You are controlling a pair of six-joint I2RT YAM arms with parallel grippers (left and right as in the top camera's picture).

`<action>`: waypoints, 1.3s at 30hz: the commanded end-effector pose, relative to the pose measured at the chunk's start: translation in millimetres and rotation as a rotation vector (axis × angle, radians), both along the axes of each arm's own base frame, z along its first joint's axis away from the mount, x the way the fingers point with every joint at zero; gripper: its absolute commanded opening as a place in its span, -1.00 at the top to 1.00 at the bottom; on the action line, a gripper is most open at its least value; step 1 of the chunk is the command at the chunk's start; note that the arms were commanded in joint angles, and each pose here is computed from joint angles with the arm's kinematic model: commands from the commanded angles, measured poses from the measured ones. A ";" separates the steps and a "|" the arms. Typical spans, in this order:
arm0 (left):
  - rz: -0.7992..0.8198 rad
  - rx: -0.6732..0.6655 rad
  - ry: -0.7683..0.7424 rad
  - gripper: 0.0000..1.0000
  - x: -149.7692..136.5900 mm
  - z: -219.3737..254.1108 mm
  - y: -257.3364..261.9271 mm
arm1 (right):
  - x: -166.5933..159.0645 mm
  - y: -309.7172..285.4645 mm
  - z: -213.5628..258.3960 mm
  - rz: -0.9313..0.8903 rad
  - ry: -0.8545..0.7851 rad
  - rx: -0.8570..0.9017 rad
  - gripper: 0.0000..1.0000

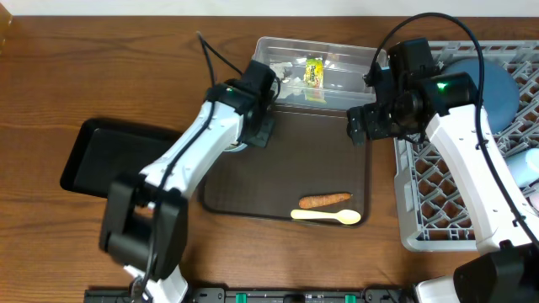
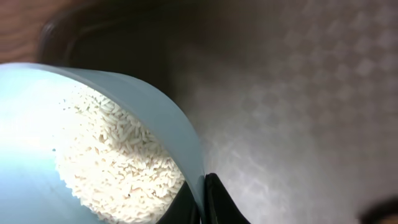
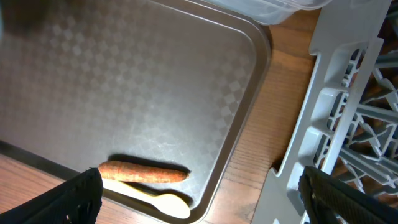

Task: Sort waste into correct bins and load items into the dishwasher rack
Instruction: 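Lift the rice bowl with the left gripper over the black tray, then tilt the bowl with the left gripper to pour rice onto the black tray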

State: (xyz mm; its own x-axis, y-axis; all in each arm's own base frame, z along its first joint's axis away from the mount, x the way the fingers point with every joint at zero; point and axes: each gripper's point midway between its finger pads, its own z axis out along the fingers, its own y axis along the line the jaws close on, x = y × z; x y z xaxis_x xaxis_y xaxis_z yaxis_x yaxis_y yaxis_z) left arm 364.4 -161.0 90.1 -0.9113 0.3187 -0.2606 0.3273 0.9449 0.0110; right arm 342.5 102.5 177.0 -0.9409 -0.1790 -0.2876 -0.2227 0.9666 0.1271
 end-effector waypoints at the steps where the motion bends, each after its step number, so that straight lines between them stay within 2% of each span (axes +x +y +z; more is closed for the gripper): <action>1: 0.014 -0.005 -0.047 0.88 0.4 24.3 10.9 | -2.9 2.2 6.8 0.013 -0.016 0.010 -0.98; 7: 0.110 -0.073 -0.073 0.88 1.3 53.7 45.1 | -3.1 2.1 6.8 0.014 -0.016 0.010 -0.98; 16: 0.303 -0.421 -0.024 0.88 10.3 75.9 102.9 | -5.6 1.5 5.9 0.013 -0.005 0.007 -0.99; 23: 0.386 -0.672 -0.039 0.88 8.5 91.4 155.7 | -8.3 0.7 5.1 0.013 0.007 0.004 -0.99; 30: 0.518 -0.819 -0.075 0.88 -3.1 85.6 205.2 | -8.8 0.7 4.9 0.013 0.009 0.004 -0.98; 39: 0.585 -1.088 -0.168 0.88 -18.9 81.6 234.7 | -8.7 0.6 4.9 0.013 0.009 0.004 -0.98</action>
State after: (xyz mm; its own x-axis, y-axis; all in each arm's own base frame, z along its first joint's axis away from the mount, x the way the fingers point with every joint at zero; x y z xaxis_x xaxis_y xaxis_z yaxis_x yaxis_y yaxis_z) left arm 348.8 75.3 157.6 -0.7964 -0.5483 -0.2552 -0.1569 0.5949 -0.7883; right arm 336.6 101.2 175.3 -0.9475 -0.1810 -0.2635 -0.2201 0.9672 0.1272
